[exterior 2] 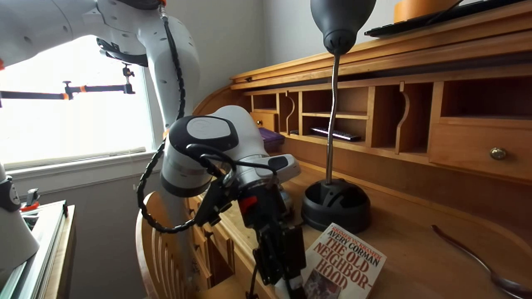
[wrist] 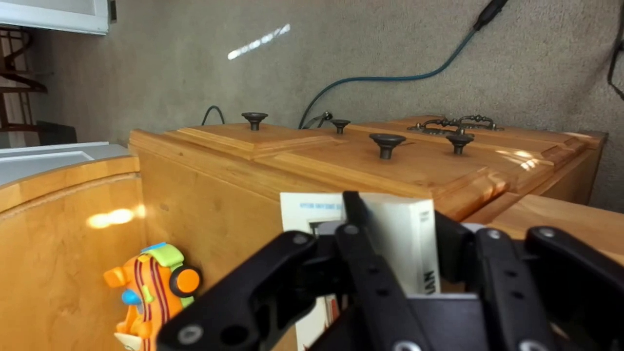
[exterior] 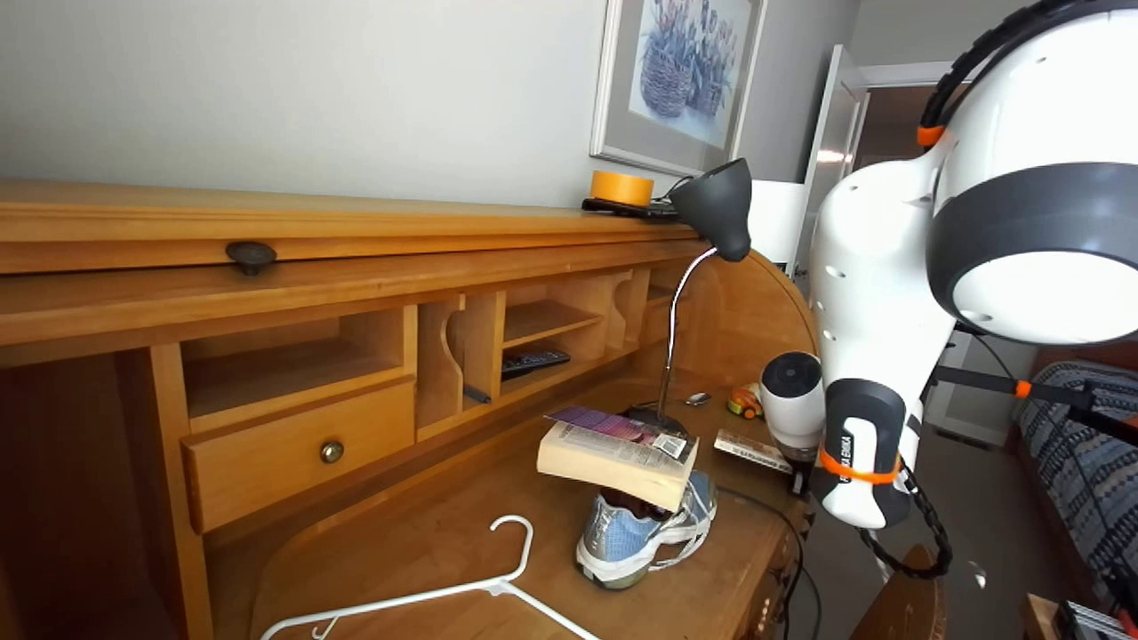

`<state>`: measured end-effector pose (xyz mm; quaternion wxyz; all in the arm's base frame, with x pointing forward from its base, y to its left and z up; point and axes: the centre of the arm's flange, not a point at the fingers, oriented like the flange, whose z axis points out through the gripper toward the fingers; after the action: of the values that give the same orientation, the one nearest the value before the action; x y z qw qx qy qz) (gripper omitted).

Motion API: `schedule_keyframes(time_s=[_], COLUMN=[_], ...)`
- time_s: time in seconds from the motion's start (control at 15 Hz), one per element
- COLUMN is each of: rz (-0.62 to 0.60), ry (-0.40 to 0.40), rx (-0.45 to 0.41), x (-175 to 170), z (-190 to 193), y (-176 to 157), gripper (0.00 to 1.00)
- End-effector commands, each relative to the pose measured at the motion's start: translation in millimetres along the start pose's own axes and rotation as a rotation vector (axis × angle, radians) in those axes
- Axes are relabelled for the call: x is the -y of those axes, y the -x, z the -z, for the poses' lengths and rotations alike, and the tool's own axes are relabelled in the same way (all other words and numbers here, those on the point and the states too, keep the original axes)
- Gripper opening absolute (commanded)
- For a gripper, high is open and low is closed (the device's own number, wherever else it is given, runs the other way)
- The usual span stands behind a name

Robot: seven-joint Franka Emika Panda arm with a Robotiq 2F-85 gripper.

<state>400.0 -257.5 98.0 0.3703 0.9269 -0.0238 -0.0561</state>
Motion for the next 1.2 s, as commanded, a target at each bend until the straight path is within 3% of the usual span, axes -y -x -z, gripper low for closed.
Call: schedule_keyframes(time_s=[0.0,0.53,1.13], rz=[0.024,-0.006,-0.089], ry=[-0.059,-0.193,-0.322], rx=[0.022,0.143,0.132], x=[-6.2,-40.8,-64.4], z=[28.6,87.7,114.4], y=[2.3,8.0,-1.5], gripper=[0.06,0.06,0.06])
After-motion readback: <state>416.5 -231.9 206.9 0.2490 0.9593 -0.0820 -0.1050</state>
